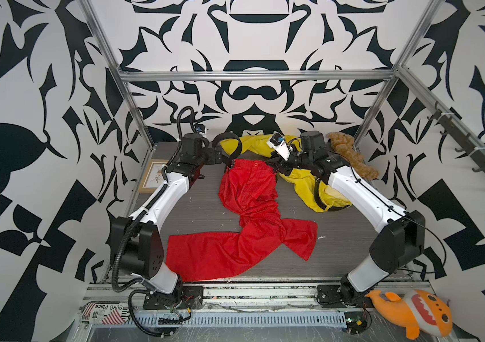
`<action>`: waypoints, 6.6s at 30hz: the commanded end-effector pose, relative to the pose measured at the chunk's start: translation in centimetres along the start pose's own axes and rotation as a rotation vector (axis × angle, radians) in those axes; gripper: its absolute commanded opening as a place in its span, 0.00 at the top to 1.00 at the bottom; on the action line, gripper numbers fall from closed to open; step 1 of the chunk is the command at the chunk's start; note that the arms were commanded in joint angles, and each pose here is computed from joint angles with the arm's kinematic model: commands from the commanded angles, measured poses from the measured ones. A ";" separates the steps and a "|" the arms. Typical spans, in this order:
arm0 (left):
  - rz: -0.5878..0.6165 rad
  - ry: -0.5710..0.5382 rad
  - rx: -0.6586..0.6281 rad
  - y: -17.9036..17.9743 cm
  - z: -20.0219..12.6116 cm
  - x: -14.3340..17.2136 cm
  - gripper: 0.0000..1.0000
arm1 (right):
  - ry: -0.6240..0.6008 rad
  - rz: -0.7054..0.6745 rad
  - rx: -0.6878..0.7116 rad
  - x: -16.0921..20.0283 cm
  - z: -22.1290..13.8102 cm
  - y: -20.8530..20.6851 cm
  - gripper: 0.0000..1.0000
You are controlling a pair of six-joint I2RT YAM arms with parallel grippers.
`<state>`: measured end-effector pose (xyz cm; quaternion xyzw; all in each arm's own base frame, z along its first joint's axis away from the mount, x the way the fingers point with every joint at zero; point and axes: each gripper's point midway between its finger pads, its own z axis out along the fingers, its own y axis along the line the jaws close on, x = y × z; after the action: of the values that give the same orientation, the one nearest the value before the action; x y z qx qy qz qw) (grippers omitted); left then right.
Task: Remove the belt from the trousers
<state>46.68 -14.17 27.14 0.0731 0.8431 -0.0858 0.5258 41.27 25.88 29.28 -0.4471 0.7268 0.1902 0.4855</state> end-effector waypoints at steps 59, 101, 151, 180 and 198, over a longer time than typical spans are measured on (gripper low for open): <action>-0.286 -0.387 0.880 -24.9 0.4 0.8 0.82 | -0.215 0.245 0.116 -12.3 -3.3 0.0 1.00; 0.012 0.069 1.113 -17.2 -9.0 9.2 1.00 | 0.135 0.600 -0.622 0.3 15.4 7.1 0.02; 0.332 -0.199 0.770 -10.8 -7.1 -2.8 1.00 | -0.046 0.911 0.532 6.5 -1.9 -10.7 1.00; 0.164 -0.022 0.660 -8.7 -4.0 3.3 1.00 | 0.357 0.684 0.409 18.3 -5.1 -0.5 0.25; -0.104 0.181 0.417 -4.0 -1.4 9.1 0.82 | 0.327 0.880 0.420 21.1 3.1 -3.6 1.00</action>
<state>40.40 -20.00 22.00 0.2221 0.8141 -0.3070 0.4401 40.95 15.99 5.62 -0.0277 0.9529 0.1489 0.2627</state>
